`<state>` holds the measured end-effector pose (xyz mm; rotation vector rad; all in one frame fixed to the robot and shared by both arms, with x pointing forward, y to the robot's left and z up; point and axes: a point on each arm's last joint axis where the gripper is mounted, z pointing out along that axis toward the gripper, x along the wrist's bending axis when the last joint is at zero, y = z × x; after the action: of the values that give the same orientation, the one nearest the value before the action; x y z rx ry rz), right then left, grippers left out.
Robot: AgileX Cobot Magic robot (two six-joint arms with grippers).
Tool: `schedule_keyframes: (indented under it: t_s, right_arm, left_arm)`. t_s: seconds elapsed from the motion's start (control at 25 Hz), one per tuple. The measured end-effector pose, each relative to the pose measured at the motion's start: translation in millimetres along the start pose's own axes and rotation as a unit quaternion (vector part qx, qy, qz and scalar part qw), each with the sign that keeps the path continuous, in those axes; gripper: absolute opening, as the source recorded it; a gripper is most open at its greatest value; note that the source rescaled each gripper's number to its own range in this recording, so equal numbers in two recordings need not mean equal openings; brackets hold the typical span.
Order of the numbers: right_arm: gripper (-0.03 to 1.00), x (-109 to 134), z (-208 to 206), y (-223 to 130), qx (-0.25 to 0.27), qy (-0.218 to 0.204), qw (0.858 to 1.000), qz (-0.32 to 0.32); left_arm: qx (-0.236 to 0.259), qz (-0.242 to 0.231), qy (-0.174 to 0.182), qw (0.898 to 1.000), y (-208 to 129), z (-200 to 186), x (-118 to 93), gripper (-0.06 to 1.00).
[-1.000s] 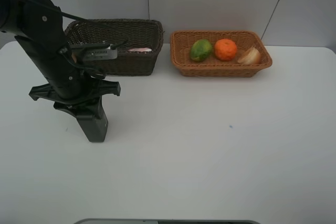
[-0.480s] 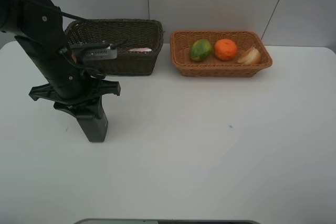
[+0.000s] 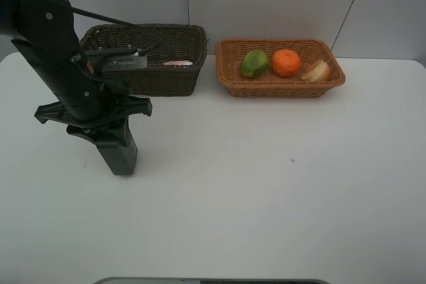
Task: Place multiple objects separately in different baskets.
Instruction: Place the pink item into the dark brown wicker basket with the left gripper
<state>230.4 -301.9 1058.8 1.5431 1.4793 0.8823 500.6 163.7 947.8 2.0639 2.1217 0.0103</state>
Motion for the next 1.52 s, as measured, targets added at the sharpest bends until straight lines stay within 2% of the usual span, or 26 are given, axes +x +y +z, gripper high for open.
schedule_keyframes:
  t_s: [0.2,0.44,0.56,0.76,0.96,1.24,1.52]
  right_arm:
    - [0.88,0,0,0,0.000,0.000,1.000,0.000]
    - [0.88,0,0,0,0.000,0.000,1.000,0.000]
    - [0.88,0,0,0,0.000,0.000,1.000,0.000]
    - [0.88,0,0,0,0.000,0.000,1.000,0.000]
    - [0.88,0,0,0,0.000,0.000,1.000,0.000]
    - [0.88,0,0,0,0.000,0.000,1.000,0.000]
    - [0.88,0,0,0,0.000,0.000,1.000,0.000]
  left_arm:
    - [-0.047,0.038,-0.019,0.998,11,-40,-7,0.50]
    - [-0.104,0.078,-0.008,0.991,38,-82,-15,0.50]
    - [-0.146,0.082,0.011,0.986,56,-102,-8,0.50]
    - [-0.199,0.055,0.037,0.978,88,-125,14,0.50]
    - [-0.220,0.036,0.059,0.973,122,-117,31,0.50]
    - [-0.275,0.058,0.053,0.958,163,-86,26,0.50]
    - [-0.266,0.069,0.048,0.960,183,-32,24,0.50]
